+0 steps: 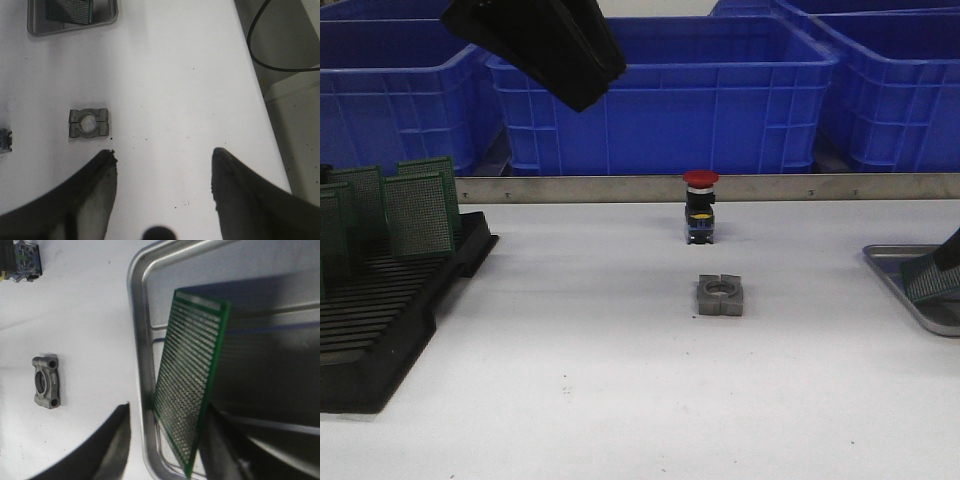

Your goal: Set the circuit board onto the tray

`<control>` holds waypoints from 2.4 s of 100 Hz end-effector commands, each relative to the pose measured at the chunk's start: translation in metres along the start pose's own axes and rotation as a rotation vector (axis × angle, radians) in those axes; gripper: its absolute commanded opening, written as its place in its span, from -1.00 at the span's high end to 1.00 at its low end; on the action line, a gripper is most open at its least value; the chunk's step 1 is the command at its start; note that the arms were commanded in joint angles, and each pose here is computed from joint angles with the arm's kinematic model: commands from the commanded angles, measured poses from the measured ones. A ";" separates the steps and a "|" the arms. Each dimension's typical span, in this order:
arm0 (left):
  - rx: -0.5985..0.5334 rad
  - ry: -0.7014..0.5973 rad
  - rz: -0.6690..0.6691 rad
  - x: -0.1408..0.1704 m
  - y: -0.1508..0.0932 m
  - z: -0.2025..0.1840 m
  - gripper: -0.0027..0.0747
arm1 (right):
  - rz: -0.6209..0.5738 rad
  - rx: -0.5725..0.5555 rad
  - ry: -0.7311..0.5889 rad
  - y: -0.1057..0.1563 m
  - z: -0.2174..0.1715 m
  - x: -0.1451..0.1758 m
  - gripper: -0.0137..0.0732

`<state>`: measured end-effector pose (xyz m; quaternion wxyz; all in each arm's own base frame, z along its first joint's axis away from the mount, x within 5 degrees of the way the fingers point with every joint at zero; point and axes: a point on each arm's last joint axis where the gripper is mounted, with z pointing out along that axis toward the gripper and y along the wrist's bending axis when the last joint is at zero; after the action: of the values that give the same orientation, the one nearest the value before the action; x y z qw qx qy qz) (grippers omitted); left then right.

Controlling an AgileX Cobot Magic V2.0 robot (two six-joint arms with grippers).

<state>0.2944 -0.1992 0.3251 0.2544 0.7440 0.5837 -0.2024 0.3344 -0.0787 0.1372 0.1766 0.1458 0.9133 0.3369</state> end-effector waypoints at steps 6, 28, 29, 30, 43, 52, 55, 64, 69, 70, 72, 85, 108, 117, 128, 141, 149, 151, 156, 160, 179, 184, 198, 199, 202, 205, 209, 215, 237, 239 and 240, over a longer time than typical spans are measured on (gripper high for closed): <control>-0.010 -0.073 0.025 -0.022 -0.010 -0.021 -0.07 | -0.025 -0.028 -0.083 0.017 -0.019 -0.011 -0.59; -0.010 -0.073 0.025 -0.022 -0.010 -0.021 -0.07 | -0.084 0.021 -0.140 0.027 -0.036 -0.014 -0.61; -0.010 -0.073 0.025 -0.022 -0.010 -0.021 -0.07 | -0.088 0.025 -0.145 0.028 -0.037 -0.014 -0.61; -0.010 -0.073 0.025 -0.022 -0.010 -0.021 -0.07 | -0.089 0.028 -0.148 0.028 -0.037 -0.014 -0.61; -0.012 -0.073 0.025 -0.022 -0.010 -0.021 -0.07 | -0.116 0.046 -0.163 0.033 -0.045 -0.014 -0.61; -0.012 -0.073 0.025 -0.022 -0.010 -0.021 -0.07 | -0.116 0.034 -0.153 0.035 -0.045 -0.013 -0.61; -0.012 -0.073 0.025 -0.022 -0.010 -0.021 -0.07 | -0.115 0.029 -0.150 0.035 -0.045 -0.013 -0.61; -0.023 -0.072 0.025 -0.022 -0.009 -0.021 -0.07 | -0.112 0.016 -0.144 0.036 -0.045 -0.012 -0.61; -0.039 -0.052 0.032 -0.020 -0.008 -0.021 -0.07 | -0.110 0.012 -0.145 0.036 -0.045 -0.012 -0.61; -0.043 -0.046 0.034 -0.020 -0.007 -0.022 -0.07 | -0.109 0.011 -0.145 0.037 -0.045 -0.012 -0.61; -0.056 -0.026 0.043 -0.018 -0.006 -0.022 -0.08 | -0.110 0.009 -0.144 0.037 -0.045 -0.012 -0.61; -0.161 0.145 0.108 -0.005 0.006 -0.035 -0.08 | -0.110 0.006 -0.140 0.037 -0.045 -0.012 -0.61; -0.375 0.292 0.063 0.039 0.034 -0.067 -0.08 | -0.111 0.001 -0.136 0.038 -0.045 -0.011 -0.61; -0.431 0.317 -0.005 0.066 0.044 -0.079 -0.08 | -0.110 0.000 -0.137 0.038 -0.045 -0.011 -0.61; -0.441 0.343 -0.078 0.095 0.052 -0.085 -0.11 | -0.109 -0.001 -0.138 0.038 -0.045 -0.012 -0.61; -0.438 0.367 -0.152 0.127 0.061 -0.083 -0.19 | -0.106 -0.004 -0.140 0.038 -0.045 -0.012 -0.61; -0.428 0.375 -0.181 0.140 0.065 -0.081 -0.19 | -0.106 -0.004 -0.140 0.038 -0.045 -0.012 -0.61; -0.423 0.377 -0.189 0.144 0.066 -0.079 -0.19 | -0.106 -0.004 -0.140 0.038 -0.045 -0.012 -0.61; -0.410 0.380 -0.203 0.151 0.069 -0.075 -0.19 | -0.106 -0.004 -0.140 0.038 -0.045 -0.012 -0.61; -0.402 0.382 -0.213 0.156 0.070 -0.072 -0.19 | -0.106 -0.005 -0.139 0.038 -0.045 -0.012 -0.61; -0.362 0.382 -0.235 0.169 0.076 -0.055 -0.19 | -0.107 -0.009 -0.135 0.038 -0.045 -0.011 -0.61; -0.354 0.376 -0.242 0.171 0.077 -0.052 -0.19 | -0.107 -0.009 -0.135 0.038 -0.045 -0.011 -0.61; -0.328 0.374 -0.258 0.179 0.079 -0.042 -0.19 | -0.107 -0.011 -0.133 0.039 -0.045 -0.011 -0.61; -0.326 0.374 -0.259 0.180 0.080 -0.041 -0.19 | -0.107 -0.011 -0.133 0.039 -0.045 -0.011 -0.61; -0.322 0.375 -0.263 0.182 0.080 -0.038 -0.19 | -0.107 -0.011 -0.133 0.039 -0.045 -0.011 -0.61; -0.320 0.376 -0.264 0.183 0.081 -0.037 -0.19 | -0.107 -0.011 -0.133 0.039 -0.045 -0.011 -0.61; -0.311 0.376 -0.269 0.186 0.082 -0.033 -0.20 | -0.107 -0.012 -0.132 0.039 -0.045 -0.011 -0.61; -0.300 0.377 -0.274 0.189 0.082 -0.030 -0.19 | -0.107 -0.012 -0.132 0.039 -0.045 -0.011 -0.61; -0.252 0.374 -0.288 0.192 0.080 -0.025 0.07 | -0.107 -0.015 -0.129 0.039 -0.045 -0.011 -0.61; -0.252 0.374 -0.288 0.192 0.080 -0.025 0.15 | -0.107 -0.015 -0.129 0.039 -0.045 -0.011 -0.61; -0.252 0.374 -0.288 0.192 0.080 -0.025 0.18 | -0.107 -0.015 -0.129 0.039 -0.045 -0.011 -0.61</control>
<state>0.4189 -0.0497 0.2103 0.1599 0.6509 0.7414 -0.0318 0.3295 -0.0803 0.1721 0.2205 0.1226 0.9172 0.3084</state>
